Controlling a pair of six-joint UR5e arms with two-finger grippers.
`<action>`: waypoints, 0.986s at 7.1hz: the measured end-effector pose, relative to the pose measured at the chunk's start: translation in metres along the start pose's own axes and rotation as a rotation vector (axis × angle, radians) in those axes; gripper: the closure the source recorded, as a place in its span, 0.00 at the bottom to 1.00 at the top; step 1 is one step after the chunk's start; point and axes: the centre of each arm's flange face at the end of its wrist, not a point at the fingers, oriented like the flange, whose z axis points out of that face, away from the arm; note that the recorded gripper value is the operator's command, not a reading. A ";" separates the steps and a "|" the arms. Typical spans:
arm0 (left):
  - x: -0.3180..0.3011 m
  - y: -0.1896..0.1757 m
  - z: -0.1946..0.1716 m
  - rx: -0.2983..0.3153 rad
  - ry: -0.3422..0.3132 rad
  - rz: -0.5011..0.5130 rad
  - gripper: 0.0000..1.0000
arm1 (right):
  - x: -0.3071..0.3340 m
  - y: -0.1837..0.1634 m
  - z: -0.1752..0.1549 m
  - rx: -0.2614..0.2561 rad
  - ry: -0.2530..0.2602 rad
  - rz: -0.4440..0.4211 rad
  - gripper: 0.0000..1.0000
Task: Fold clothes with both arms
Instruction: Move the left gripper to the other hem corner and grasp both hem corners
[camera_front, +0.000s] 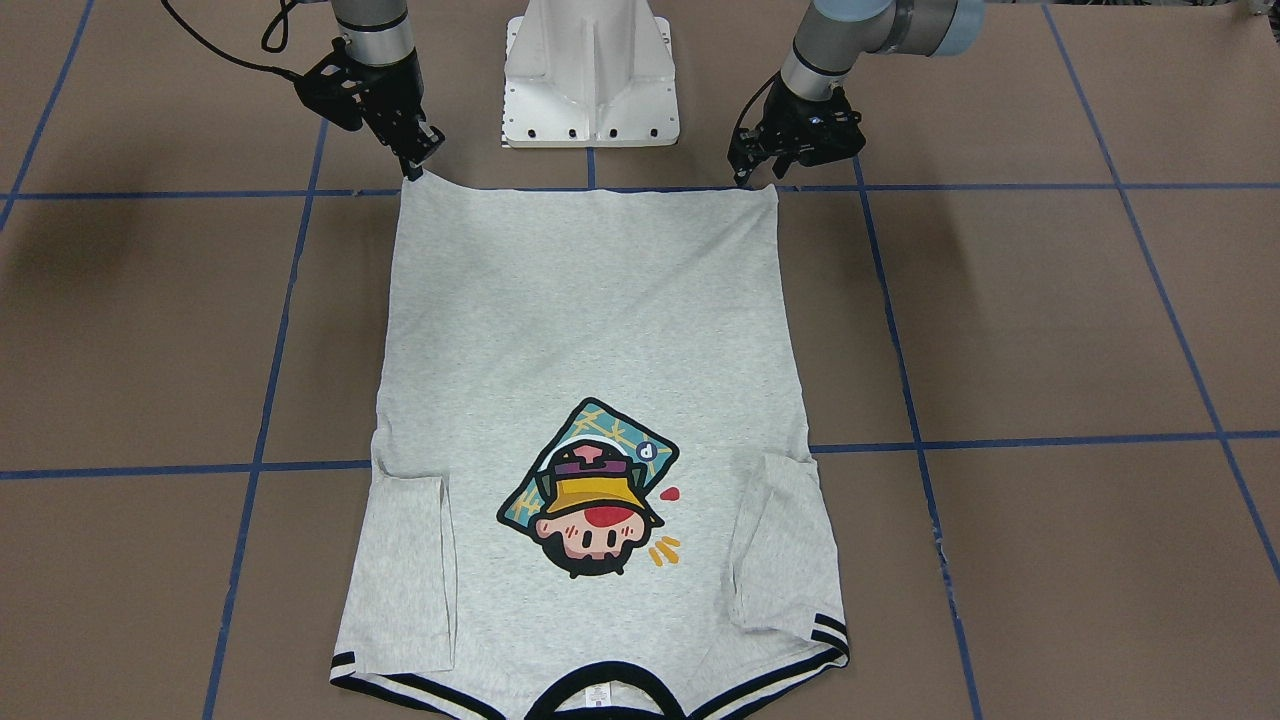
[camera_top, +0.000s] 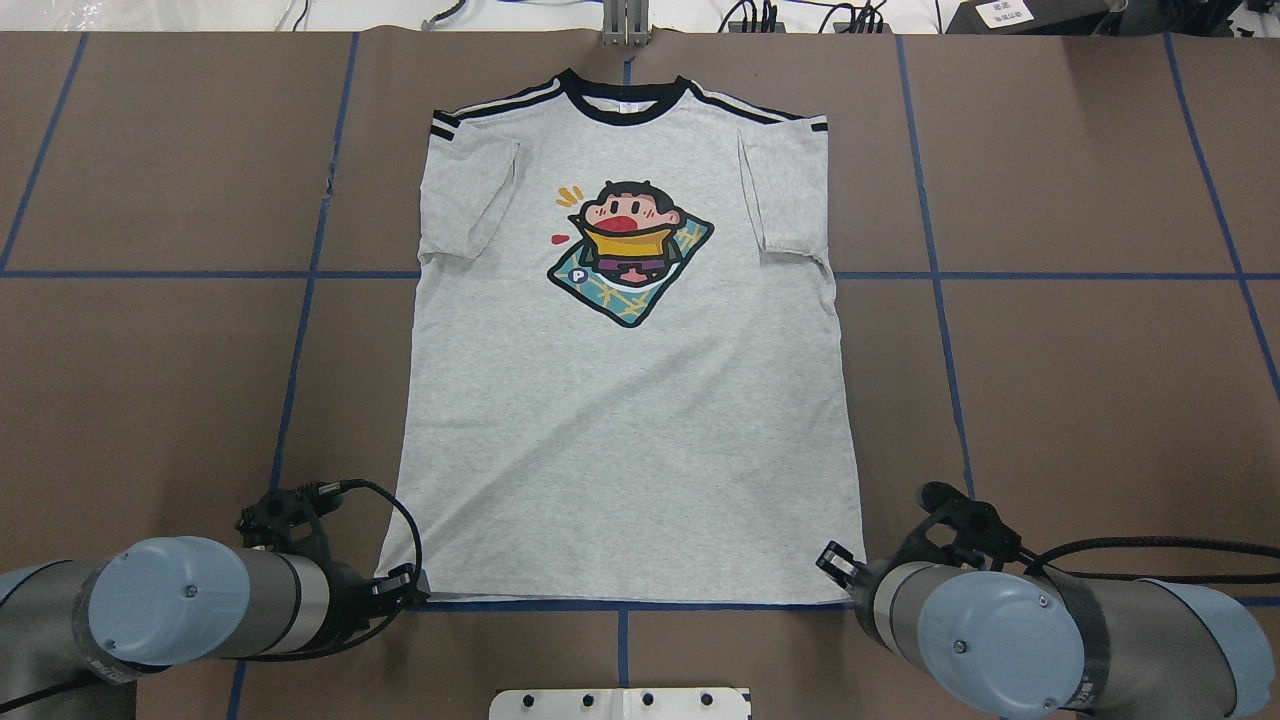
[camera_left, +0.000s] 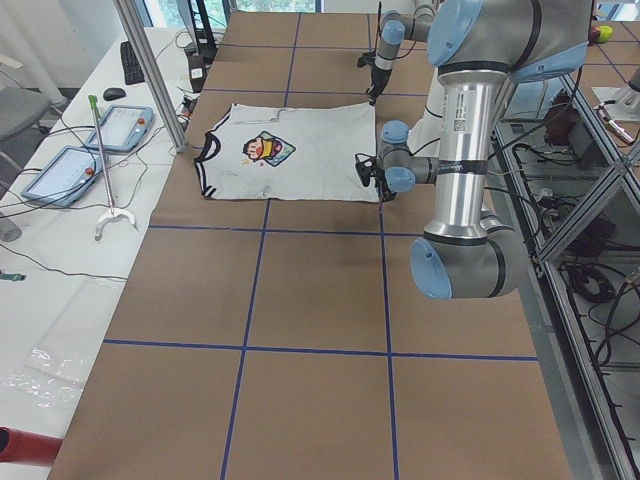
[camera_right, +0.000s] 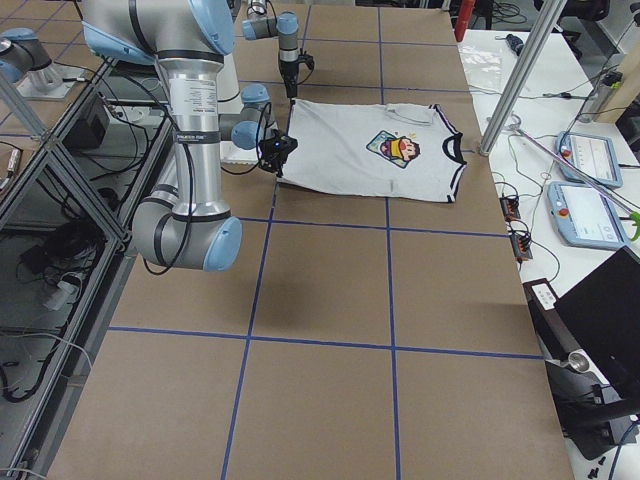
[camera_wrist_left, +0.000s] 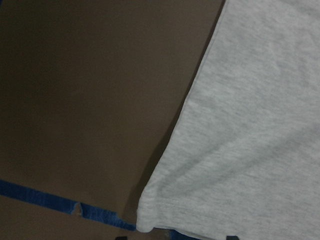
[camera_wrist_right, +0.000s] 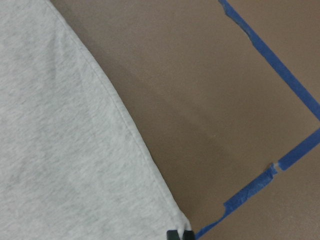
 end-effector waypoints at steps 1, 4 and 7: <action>-0.001 -0.001 0.002 0.005 -0.004 0.000 0.38 | 0.000 -0.001 0.000 0.001 0.001 0.001 1.00; -0.004 -0.009 0.005 0.058 -0.027 0.002 0.97 | 0.001 -0.001 0.000 0.003 0.001 0.002 1.00; -0.002 -0.011 0.001 0.067 -0.026 0.001 1.00 | 0.001 -0.001 0.000 0.003 0.000 0.002 1.00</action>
